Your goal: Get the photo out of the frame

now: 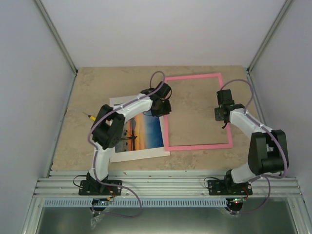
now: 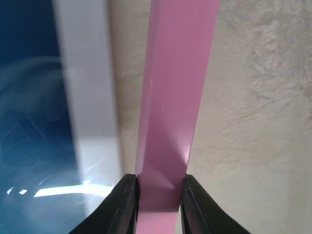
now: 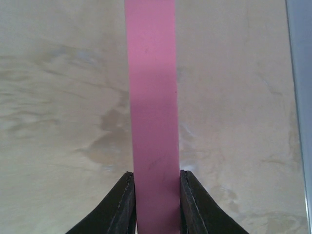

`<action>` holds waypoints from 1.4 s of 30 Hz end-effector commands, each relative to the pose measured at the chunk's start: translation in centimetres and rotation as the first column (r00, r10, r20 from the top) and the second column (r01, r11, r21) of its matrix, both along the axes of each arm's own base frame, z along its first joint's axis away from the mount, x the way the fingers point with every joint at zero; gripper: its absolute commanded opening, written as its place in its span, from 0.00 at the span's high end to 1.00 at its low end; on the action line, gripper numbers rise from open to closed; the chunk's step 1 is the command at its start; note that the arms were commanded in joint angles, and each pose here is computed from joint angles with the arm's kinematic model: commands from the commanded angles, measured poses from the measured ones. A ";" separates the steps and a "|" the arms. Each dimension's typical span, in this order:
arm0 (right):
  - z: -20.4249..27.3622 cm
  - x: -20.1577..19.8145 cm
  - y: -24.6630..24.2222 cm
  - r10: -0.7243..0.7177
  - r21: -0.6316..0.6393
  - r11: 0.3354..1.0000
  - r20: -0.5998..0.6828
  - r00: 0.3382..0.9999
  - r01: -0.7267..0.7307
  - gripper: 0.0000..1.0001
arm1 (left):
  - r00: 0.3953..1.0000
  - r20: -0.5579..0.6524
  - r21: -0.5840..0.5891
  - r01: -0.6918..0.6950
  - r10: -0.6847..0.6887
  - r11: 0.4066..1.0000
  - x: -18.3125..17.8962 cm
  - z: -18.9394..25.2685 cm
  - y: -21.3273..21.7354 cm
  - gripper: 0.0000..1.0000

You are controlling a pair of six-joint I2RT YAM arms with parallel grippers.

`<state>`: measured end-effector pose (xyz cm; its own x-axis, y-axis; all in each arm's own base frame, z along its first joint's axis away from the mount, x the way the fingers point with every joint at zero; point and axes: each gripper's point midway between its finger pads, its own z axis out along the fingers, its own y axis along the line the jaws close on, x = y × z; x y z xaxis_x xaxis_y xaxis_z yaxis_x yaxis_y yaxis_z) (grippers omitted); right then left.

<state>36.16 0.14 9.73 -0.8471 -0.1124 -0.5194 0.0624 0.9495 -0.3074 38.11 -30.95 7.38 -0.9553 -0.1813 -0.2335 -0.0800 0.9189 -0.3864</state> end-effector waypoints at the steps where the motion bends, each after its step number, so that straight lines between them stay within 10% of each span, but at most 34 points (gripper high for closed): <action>1: -0.9 2.1 -1.0 -0.027 0.089 0.996 0.022 0.999 0.025 0.99 | 0.989 0.096 -0.336 0.140 -0.114 0.931 0.6 6.1 -11.1 1.00; 17: -7.9 4.6 -9.1 -0.180 0.100 0.978 -0.064 0.982 0.186 0.99 | 0.992 0.021 -0.292 0.122 -0.121 0.949 0.8 -1.0 -13.9 0.96; 32: -3.1 3.0 -8.6 -0.289 0.152 0.946 -0.001 0.957 0.286 0.32 | 0.995 0.098 -0.174 0.027 -0.010 0.984 3.4 1.8 -7.3 0.41; 42: 3.4 1.3 6.5 0.092 0.448 0.884 0.113 0.989 -0.134 0.17 | 0.978 0.200 -0.046 -0.053 0.062 0.998 0.7 6.5 3.1 0.16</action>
